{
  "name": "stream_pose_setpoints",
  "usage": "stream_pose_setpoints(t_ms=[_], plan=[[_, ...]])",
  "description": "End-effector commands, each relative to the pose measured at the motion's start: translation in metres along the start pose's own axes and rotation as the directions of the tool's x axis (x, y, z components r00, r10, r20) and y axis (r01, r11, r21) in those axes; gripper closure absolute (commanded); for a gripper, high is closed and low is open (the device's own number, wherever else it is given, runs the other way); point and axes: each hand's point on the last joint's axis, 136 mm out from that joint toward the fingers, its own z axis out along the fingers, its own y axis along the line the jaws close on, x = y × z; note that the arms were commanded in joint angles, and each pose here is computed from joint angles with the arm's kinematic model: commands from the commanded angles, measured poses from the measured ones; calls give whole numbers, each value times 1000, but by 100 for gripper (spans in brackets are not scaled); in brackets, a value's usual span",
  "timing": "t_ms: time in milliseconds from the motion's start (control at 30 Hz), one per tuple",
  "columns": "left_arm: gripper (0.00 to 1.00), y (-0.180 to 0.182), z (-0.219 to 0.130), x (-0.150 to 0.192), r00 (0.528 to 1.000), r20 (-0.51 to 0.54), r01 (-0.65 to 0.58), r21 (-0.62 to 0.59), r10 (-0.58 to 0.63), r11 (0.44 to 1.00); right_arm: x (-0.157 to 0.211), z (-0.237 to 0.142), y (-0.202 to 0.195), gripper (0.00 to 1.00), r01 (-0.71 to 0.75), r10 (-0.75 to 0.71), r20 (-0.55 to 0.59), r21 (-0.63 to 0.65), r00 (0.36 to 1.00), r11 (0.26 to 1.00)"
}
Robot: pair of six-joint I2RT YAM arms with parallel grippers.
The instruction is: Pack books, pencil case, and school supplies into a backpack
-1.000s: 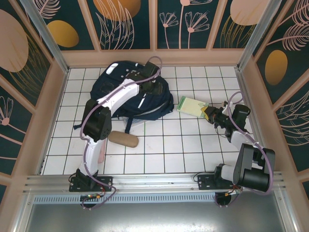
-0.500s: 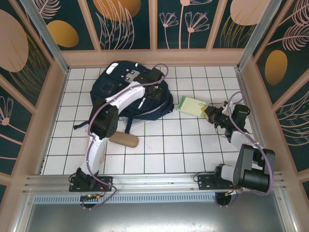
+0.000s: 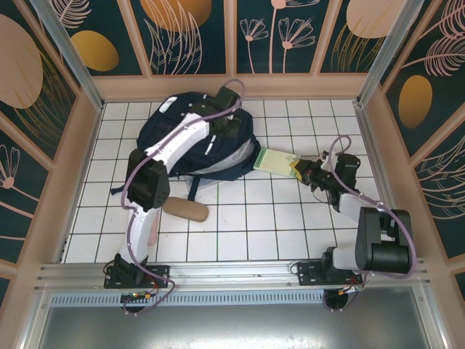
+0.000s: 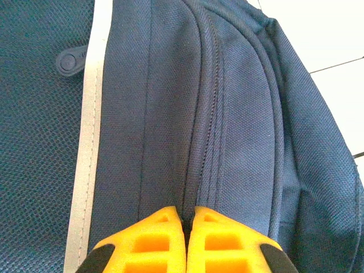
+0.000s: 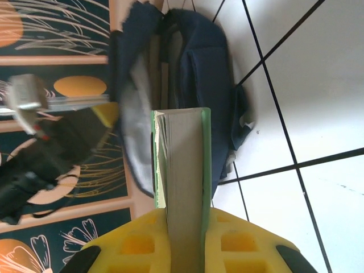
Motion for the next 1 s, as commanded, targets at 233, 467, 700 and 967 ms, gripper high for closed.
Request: stream_pose_setpoints(t_ms=[233,467,700,967], plan=[[100,7,-131,-92,954,216,113,389,-210,914,-18,56,72,100,120,-118,24,-142,993,983],[100,19,-169,-116,918,238,133,569,-317,812,-22,120,97,100,92,-100,-30,-193,995,977],[100,19,-178,-121,911,240,131,601,-335,789,-23,200,115,100,36,-56,-85,-225,995,974],[100,19,-176,-120,911,229,144,601,-342,786,-17,295,118,100,-14,-13,-141,-187,990,982]])
